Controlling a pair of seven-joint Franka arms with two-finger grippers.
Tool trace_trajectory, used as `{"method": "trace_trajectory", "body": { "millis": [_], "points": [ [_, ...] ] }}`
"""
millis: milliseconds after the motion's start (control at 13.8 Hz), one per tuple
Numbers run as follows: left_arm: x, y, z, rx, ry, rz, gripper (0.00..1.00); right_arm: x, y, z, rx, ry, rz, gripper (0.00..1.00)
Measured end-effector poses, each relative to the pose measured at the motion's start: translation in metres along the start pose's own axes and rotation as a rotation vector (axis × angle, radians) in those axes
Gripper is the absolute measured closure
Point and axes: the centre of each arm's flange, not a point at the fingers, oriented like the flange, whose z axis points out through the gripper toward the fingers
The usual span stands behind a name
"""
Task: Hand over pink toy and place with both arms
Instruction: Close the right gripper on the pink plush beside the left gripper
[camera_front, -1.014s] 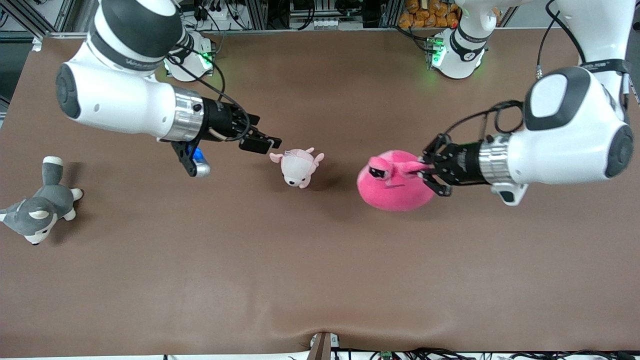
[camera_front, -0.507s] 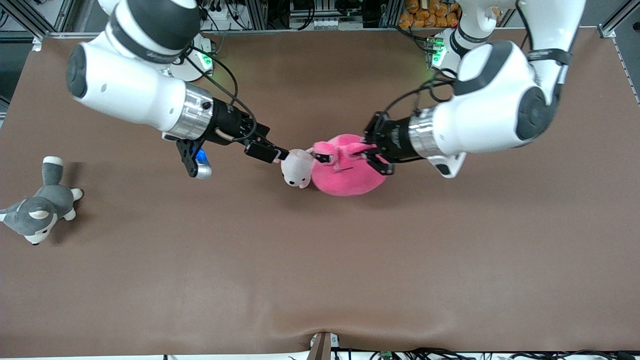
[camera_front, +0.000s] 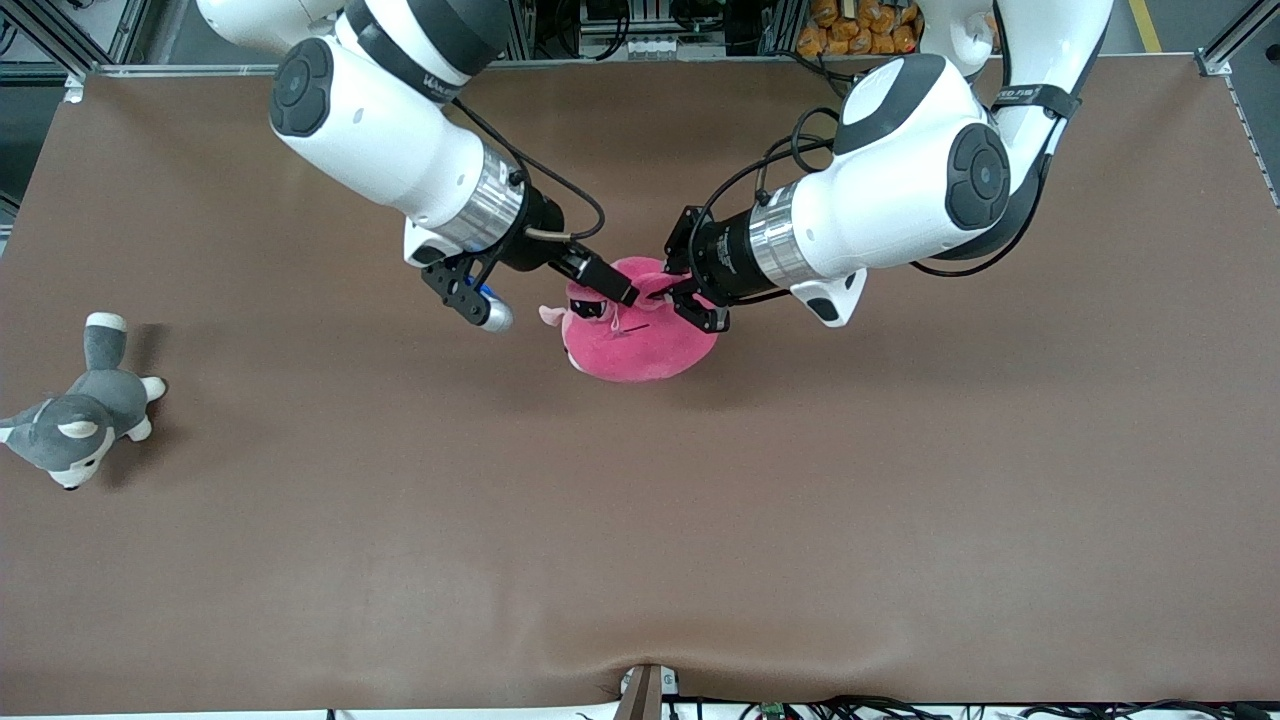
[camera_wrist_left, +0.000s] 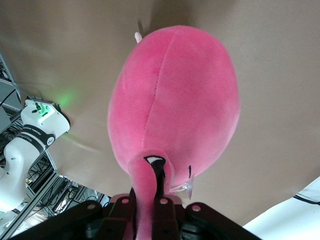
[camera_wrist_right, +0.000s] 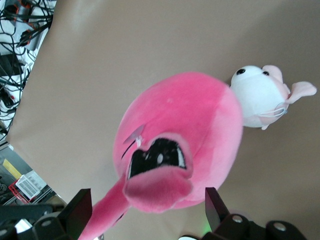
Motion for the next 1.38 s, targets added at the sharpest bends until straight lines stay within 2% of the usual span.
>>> {"method": "trace_trajectory", "body": {
  "millis": [362,652,797,1377],
  "points": [
    [0.0,0.001,-0.001,-0.002,-0.001,-0.002,0.89,0.009,0.002,-0.004,0.001,0.009,0.028,0.0],
    [0.0,0.001,-0.001,-0.003,-0.002,-0.002,0.89,0.012,0.003,-0.005,-0.026,0.087,0.157,0.0],
    [0.0,0.001,-0.001,-0.004,-0.002,-0.002,0.89,0.011,0.003,-0.004,-0.034,0.109,0.176,0.0],
    [0.0,0.002,-0.001,-0.003,-0.003,-0.002,0.89,-0.018,-0.001,0.01,-0.057,0.115,0.149,0.0]
  ]
}}
